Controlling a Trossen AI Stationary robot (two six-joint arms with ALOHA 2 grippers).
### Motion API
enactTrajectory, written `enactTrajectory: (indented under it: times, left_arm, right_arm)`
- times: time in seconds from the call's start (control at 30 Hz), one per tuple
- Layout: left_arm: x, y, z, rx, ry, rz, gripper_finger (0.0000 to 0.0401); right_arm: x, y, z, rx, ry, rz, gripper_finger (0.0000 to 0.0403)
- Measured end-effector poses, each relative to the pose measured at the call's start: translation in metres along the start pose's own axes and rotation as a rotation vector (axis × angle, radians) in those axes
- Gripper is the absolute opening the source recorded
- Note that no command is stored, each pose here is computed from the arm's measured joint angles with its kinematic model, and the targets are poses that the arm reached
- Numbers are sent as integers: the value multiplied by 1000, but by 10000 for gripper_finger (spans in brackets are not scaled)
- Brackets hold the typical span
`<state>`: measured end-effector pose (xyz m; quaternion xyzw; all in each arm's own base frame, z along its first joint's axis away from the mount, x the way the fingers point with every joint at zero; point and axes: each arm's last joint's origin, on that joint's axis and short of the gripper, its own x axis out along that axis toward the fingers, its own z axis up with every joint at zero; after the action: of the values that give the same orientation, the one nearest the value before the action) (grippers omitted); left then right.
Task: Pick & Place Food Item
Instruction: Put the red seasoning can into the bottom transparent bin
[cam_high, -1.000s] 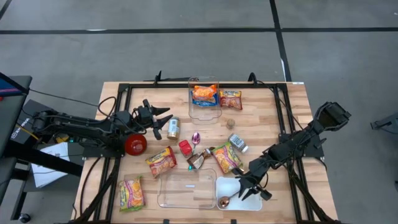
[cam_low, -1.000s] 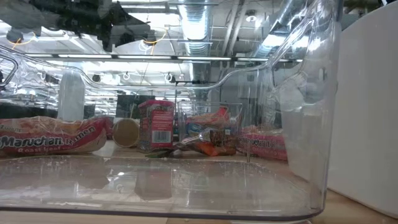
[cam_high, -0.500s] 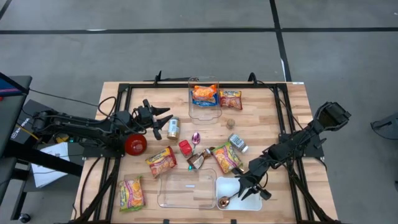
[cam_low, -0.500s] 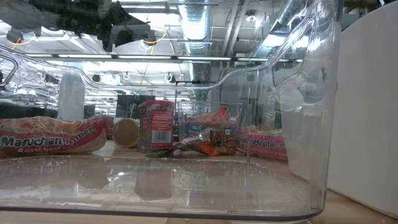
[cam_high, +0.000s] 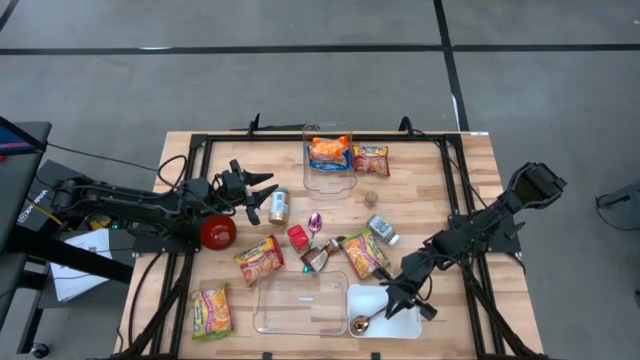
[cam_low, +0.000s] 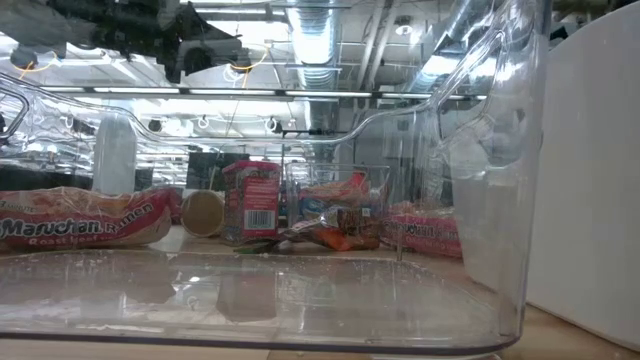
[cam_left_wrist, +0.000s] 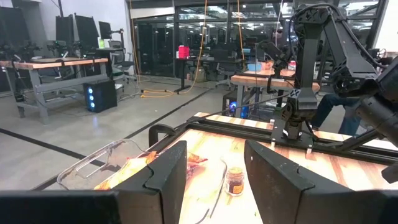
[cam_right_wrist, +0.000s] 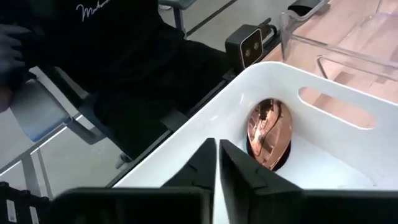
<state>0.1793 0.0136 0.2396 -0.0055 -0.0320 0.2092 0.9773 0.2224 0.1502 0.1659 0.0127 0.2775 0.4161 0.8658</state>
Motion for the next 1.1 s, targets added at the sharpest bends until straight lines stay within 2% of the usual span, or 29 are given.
enactTrajectory:
  times: [0.37, 0.43, 0.5, 0.57, 0.67, 0.8, 0.9, 0.97, 1.1]
  left_arm:
    - [0, 0, -1, 2, 5, -2, 154]
    - [0, -2, -1, 15, 14, -57, 154]
    - [-1, -4, -1, 21, 11, -157, 154]
    - [-1, -7, -1, 20, 11, -240, 154]
    - [-2, -7, -1, 20, 11, -258, 154]
    - [-1, -7, -1, 23, 11, -251, 154]
    - [-1, -7, -1, 23, 11, -251, 154]
    - [-1, -7, -1, 23, 11, -250, 154]
    - [-1, -7, -1, 23, 11, -249, 154]
  right_arm:
    - [-2, 1, 1, -24, -5, -2, 1]
    - [-7, 2, 5, -49, -23, -32, 1]
    - [-13, 6, 8, -79, -27, -86, 1]
    - [-20, 12, 13, -124, -46, -171, 0]
    - [-33, 22, 21, -190, -88, -355, 0]
    - [-51, 37, 26, -221, -153, -737, 0]
    - [-63, 47, 19, -219, -194, -994, 0]
    - [-70, 53, 10, -193, -242, -1088, 0]
    - [-82, 54, -6, -107, -318, -1200, 0]
